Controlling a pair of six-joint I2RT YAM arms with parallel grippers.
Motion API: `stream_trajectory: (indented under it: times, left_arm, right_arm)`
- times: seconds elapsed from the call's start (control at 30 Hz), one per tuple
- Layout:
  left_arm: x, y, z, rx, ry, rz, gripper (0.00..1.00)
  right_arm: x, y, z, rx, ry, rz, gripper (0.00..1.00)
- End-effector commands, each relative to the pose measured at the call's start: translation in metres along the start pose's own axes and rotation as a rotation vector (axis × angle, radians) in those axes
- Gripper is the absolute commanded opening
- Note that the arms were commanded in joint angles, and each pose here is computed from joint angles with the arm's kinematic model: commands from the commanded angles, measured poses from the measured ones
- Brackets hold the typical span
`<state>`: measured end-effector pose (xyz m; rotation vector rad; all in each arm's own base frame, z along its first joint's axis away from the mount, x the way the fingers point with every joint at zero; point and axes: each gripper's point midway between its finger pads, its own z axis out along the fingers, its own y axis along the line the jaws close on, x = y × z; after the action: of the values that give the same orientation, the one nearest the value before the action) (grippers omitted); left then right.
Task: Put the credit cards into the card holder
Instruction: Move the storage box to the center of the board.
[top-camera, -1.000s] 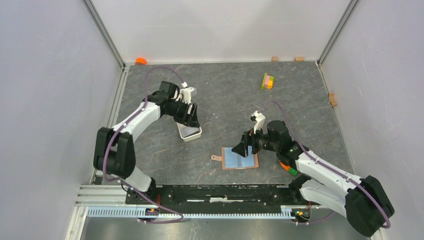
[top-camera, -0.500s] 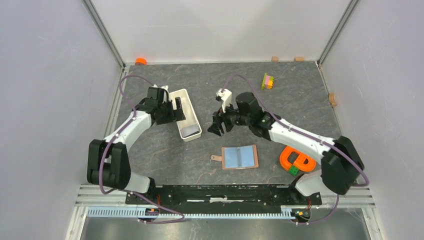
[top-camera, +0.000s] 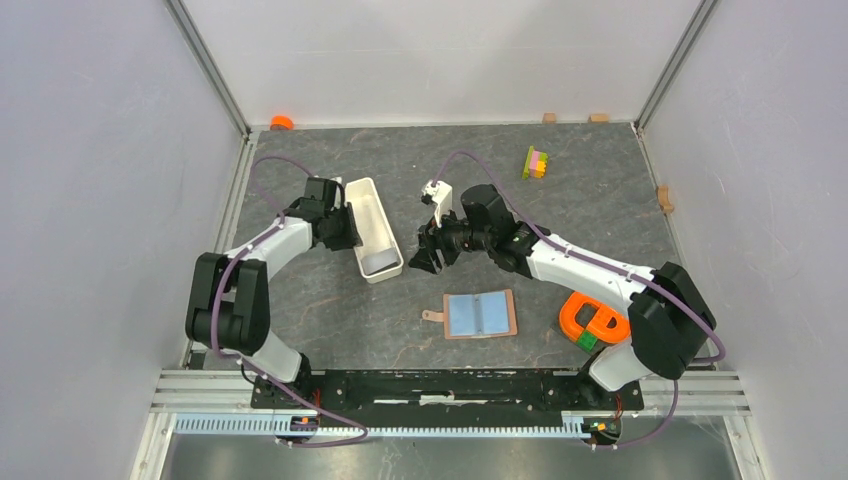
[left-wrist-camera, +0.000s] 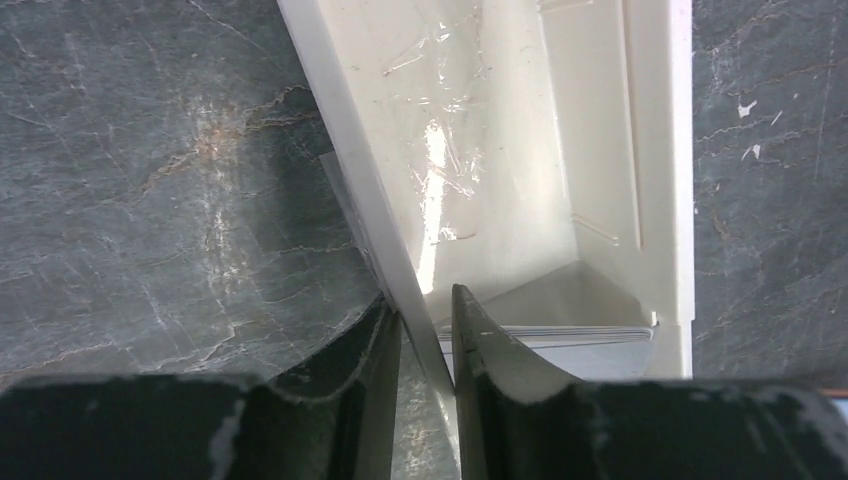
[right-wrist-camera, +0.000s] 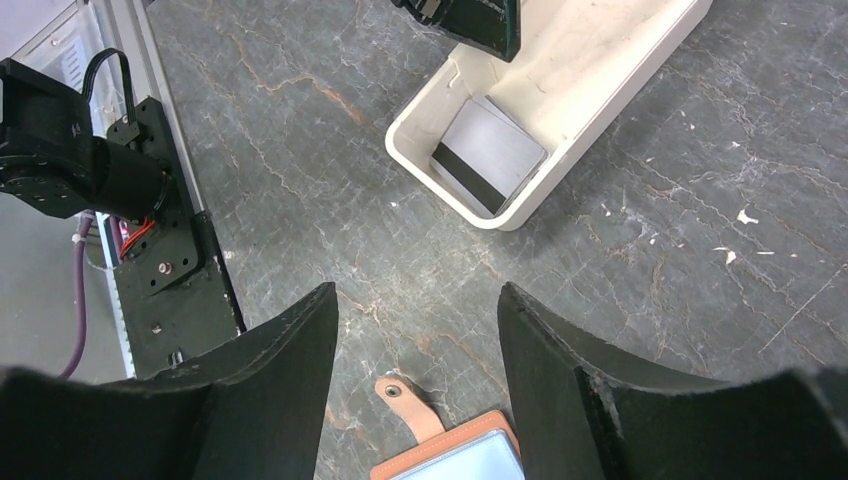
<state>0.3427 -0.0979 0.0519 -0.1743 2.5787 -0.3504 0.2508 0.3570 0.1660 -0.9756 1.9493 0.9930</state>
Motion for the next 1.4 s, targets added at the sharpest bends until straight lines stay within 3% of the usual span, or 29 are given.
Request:
stream_trajectory:
  times: [0.0,0.33,0.63,0.7,0.77,0.9,0.93,1.17,1.37]
  left_arm:
    - [-0.021,-0.017,-0.004,0.07,-0.047,0.033,0.27]
    - [-0.014,-0.053,-0.003,0.141,0.007,0.248,0.09]
    - [0.009,-0.112,0.004,0.198,0.084,0.655,0.1]
    - [0.012,-0.12,0.007,0.216,0.092,0.692,0.16]
    - [0.009,-0.125,0.007,0.224,0.084,0.703,0.28]
    - [-0.006,-0.135,-0.002,0.233,0.02,0.671,0.64]
    - [-0.011,-0.138,-0.007,0.233,-0.003,0.658,0.69]
    - [-0.03,-0.115,-0.05,0.071,-0.115,0.438,0.8]
    - [0.013,-0.088,-0.063,0.043,-0.084,0.191,0.83]
  right_arm:
    - [-0.007,0.006,-0.002,-0.02,-0.022,-0.028,0.65]
    - [0.008,0.003,-0.01,0.011,0.011,-0.014,0.65]
    - [0.014,-0.008,-0.022,0.085,0.006,0.035,0.7]
    - [0.018,-0.014,-0.024,0.101,0.007,0.062,0.71]
    - [0.021,-0.021,-0.026,0.109,0.009,0.076,0.72]
    - [0.024,-0.031,-0.022,0.108,0.012,0.089,0.73]
    - [0.023,-0.033,-0.02,0.104,0.015,0.089,0.73]
    - [0.02,-0.038,0.006,0.039,0.065,0.07,0.74]
    - [0.032,-0.053,0.032,0.025,0.146,0.073,0.73]
